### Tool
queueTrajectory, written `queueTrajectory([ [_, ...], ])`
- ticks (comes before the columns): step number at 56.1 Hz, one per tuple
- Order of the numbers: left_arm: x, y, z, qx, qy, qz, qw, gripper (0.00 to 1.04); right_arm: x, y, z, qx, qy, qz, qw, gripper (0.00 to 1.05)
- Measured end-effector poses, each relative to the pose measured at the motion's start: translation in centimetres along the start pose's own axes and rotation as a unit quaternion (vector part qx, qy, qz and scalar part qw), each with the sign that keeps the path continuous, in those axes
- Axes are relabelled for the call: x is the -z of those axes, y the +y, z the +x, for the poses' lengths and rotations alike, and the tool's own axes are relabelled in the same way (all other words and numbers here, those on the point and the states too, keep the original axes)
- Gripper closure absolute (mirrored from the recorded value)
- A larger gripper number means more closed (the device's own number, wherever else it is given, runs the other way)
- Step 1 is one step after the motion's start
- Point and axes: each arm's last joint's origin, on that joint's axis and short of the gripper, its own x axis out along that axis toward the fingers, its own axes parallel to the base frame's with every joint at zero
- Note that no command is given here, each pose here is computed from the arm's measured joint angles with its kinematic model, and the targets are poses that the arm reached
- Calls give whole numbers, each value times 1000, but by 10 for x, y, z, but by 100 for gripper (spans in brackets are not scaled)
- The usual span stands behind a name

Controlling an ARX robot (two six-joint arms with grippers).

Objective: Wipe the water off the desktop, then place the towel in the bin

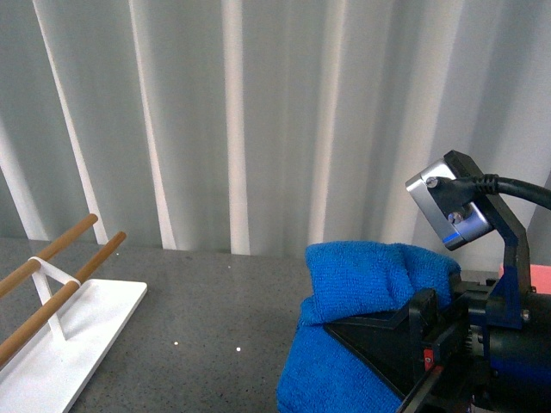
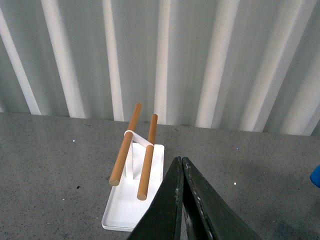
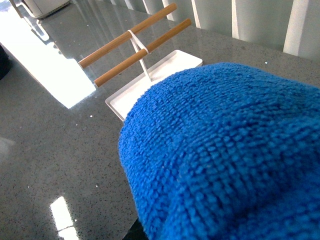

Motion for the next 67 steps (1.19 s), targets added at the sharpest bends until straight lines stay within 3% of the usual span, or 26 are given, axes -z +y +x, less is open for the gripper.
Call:
queueTrajectory([
  [35,3,0,-16,1,4,0,1000,101,10,1,3,3,13,0,1000,99],
  [44,3,0,-16,1,5,0,1000,76,16,0,5,16,25,9,1000,99],
  [51,3,0,-16,1,5,0,1000,54,37,-7,14,72,115,32,990,99],
  [60,3,0,-16,1,5,0,1000,29,76,-19,19,130,265,53,954,99],
  [67,3,0,-16,1,5,0,1000,10,92,-31,22,171,337,49,924,99],
])
